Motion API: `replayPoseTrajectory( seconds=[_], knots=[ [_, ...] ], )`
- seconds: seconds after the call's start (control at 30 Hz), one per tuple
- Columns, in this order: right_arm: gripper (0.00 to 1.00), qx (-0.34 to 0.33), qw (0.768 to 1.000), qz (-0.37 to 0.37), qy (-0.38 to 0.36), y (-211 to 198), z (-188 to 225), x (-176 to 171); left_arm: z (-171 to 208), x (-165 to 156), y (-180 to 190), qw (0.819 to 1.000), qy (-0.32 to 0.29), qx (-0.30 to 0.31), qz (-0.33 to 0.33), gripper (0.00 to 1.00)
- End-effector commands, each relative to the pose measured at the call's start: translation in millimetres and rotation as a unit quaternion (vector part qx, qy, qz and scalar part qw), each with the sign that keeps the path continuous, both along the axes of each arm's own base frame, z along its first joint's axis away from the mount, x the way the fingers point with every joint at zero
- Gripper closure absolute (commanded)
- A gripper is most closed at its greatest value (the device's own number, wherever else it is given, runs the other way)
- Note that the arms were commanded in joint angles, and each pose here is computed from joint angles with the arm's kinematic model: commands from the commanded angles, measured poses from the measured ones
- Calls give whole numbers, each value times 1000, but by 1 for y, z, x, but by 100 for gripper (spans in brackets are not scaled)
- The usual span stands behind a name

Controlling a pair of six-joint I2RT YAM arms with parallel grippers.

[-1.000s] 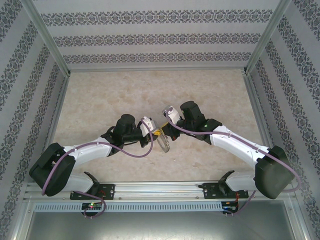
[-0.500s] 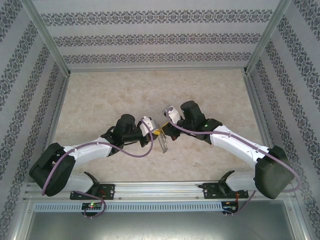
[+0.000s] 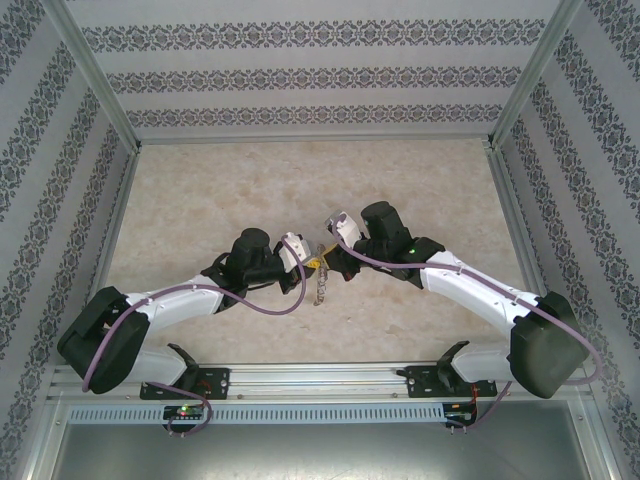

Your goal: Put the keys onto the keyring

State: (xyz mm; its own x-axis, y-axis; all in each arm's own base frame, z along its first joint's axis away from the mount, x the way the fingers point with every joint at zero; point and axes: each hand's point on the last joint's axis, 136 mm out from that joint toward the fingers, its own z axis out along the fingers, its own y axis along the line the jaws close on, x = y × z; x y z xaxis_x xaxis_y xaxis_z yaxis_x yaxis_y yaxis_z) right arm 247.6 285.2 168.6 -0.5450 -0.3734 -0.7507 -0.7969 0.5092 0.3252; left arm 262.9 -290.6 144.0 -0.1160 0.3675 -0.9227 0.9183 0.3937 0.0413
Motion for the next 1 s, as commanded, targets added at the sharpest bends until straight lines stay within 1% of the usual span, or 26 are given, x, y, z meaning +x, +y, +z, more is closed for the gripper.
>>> replayPoseTrajectory(
  seconds=[0.0, 0.97],
  knots=[
    [100, 5, 1000, -14, -5, -4, 7, 2, 13, -3, -2, 1000, -25, -13, -7, 100],
    [100, -3, 999, -44, -3, -17, 1, 7, 13, -3, -1, 999, -34, -20, -4, 100]
  ],
)
